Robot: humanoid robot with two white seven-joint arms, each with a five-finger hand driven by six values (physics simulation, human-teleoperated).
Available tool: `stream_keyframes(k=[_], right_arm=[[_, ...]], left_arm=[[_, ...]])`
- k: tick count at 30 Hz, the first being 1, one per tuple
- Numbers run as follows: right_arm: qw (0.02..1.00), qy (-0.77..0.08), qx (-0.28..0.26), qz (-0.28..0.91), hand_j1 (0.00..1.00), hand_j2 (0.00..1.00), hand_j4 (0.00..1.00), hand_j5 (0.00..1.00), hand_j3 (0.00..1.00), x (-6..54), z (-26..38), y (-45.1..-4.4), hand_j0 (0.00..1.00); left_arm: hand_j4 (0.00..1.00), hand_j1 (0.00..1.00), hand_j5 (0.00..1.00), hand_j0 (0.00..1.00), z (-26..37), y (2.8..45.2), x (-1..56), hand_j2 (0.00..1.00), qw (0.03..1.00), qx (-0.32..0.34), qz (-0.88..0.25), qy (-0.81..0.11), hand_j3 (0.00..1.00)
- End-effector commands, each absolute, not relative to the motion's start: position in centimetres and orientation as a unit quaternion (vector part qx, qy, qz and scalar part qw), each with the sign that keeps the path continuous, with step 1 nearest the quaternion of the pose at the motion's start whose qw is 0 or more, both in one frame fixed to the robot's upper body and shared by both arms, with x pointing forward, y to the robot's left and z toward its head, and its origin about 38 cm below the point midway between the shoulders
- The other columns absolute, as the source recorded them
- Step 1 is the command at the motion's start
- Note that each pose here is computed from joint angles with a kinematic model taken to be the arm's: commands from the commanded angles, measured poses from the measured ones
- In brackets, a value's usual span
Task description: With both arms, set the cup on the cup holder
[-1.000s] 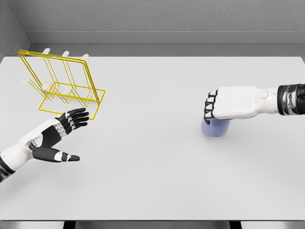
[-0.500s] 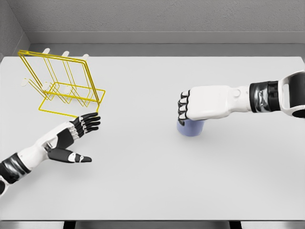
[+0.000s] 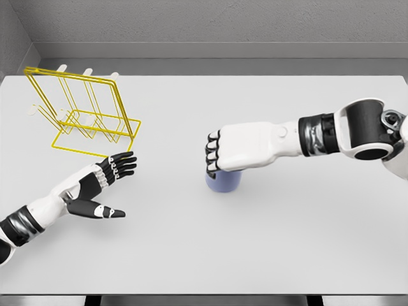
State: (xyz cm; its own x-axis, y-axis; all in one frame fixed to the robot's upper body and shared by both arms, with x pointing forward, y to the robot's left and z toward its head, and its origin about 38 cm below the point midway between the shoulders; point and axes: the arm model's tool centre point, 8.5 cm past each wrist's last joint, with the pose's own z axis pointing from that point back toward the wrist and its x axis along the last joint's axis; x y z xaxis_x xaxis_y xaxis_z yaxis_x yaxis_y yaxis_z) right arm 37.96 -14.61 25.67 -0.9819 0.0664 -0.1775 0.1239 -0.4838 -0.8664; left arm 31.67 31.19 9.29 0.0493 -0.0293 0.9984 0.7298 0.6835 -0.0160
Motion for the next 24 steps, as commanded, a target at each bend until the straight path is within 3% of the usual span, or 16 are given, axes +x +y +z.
stream_keyframes(k=[1, 10, 24], right_arm=[[0.023, 0.511, 0.088, -0.855, 0.56, 0.56, 0.56, 0.56, 0.56, 37.8, 25.5, -13.7, 0.56], [0.066, 0.500, 0.082, -0.859, 0.56, 0.56, 0.56, 0.56, 0.56, 36.9, 24.1, -10.4, 0.56], [0.087, 0.489, 0.071, -0.865, 0.56, 0.56, 0.56, 0.56, 0.56, 36.3, 22.6, -8.3, 0.56]], left_arm=[[1.00, 1.00, 1.00, 1.00, 9.3, 31.2, 31.7, 1.00, 0.669, -0.279, -0.282, -0.629, 1.00], [1.00, 1.00, 1.00, 1.00, 9.1, 30.7, 31.7, 1.00, 0.666, -0.283, -0.281, -0.630, 1.00], [1.00, 1.00, 1.00, 1.00, 8.7, 30.6, 31.8, 1.00, 0.668, -0.282, -0.281, -0.629, 1.00]])
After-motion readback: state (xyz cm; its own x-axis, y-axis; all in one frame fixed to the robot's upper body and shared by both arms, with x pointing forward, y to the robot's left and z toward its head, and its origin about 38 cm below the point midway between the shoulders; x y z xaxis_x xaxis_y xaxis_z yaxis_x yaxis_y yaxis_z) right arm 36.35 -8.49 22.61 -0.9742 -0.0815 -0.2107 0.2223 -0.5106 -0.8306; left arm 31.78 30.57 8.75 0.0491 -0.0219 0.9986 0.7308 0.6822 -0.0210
